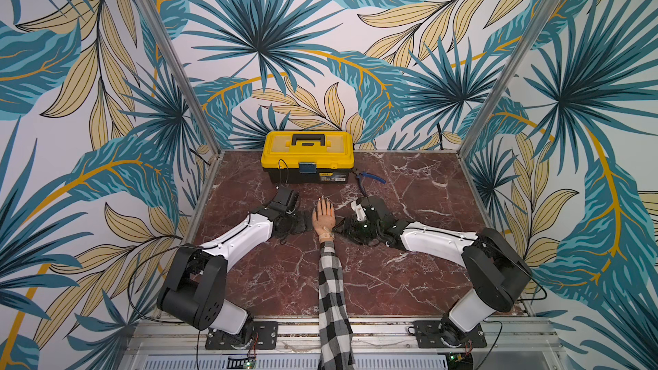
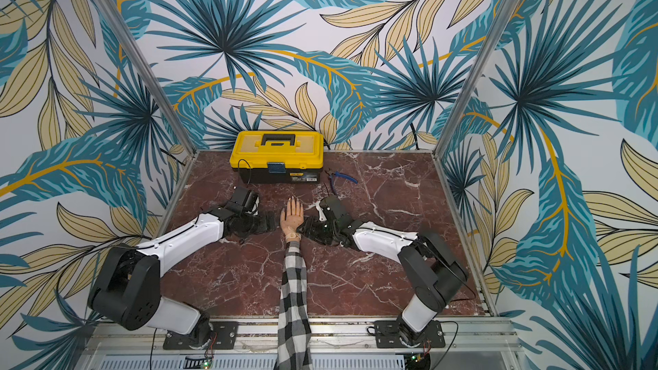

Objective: Take off the watch
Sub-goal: Untie the watch from the hand.

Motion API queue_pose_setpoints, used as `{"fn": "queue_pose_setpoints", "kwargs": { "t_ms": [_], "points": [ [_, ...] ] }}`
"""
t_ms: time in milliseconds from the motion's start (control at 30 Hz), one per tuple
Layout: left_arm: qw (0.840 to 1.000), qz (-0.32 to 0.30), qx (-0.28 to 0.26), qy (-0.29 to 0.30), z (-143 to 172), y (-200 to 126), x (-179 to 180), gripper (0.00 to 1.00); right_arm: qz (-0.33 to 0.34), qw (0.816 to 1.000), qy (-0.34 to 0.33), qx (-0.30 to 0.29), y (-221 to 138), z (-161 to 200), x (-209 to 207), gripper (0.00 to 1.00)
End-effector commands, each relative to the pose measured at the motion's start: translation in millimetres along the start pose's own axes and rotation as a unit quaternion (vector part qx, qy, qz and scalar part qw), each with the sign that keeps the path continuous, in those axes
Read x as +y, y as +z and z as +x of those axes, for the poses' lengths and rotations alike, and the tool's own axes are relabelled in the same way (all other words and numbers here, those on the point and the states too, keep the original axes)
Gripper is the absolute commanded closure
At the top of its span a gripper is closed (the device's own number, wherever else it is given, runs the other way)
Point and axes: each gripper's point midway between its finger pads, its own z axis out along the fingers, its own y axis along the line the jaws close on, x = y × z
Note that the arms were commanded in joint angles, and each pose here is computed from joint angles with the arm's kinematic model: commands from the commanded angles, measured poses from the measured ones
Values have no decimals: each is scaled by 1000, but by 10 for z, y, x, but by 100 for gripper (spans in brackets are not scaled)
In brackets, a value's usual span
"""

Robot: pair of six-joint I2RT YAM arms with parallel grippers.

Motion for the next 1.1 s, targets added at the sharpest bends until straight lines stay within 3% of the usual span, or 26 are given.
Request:
{"fn": "queue_pose_setpoints", "kwargs": {
  "t_ms": [0, 200, 467, 667, 767, 867, 1067],
  "points": [
    [1000, -4, -14, -11, -50, -66, 100, 7, 123, 990, -63, 29, -136, 152, -302, 41],
    [1000, 1, -17, -19, -59, -111, 157, 7, 181, 975, -125, 25, -178, 58, -152, 34],
    [1000, -2, -13, -22, -24, -93, 185, 6, 214, 958, -187, 35, 20, 45, 150, 33],
    [1000, 0, -12, -23, -23, -95, 177, 6, 275, 936, -218, 37, 187, -13, 119, 34],
    [1000, 1, -11, -22, -19, -93, 179, 6, 310, 923, -223, 34, 216, -57, 0, 40],
    [1000, 5, -9, -21, -17, -96, 162, 6, 341, 912, -226, 24, 176, -91, -138, 55],
    [1000, 21, -2, -16, -8, -96, 90, 6, 339, 916, -214, 5, 100, -97, -202, 80]
  ]
}}
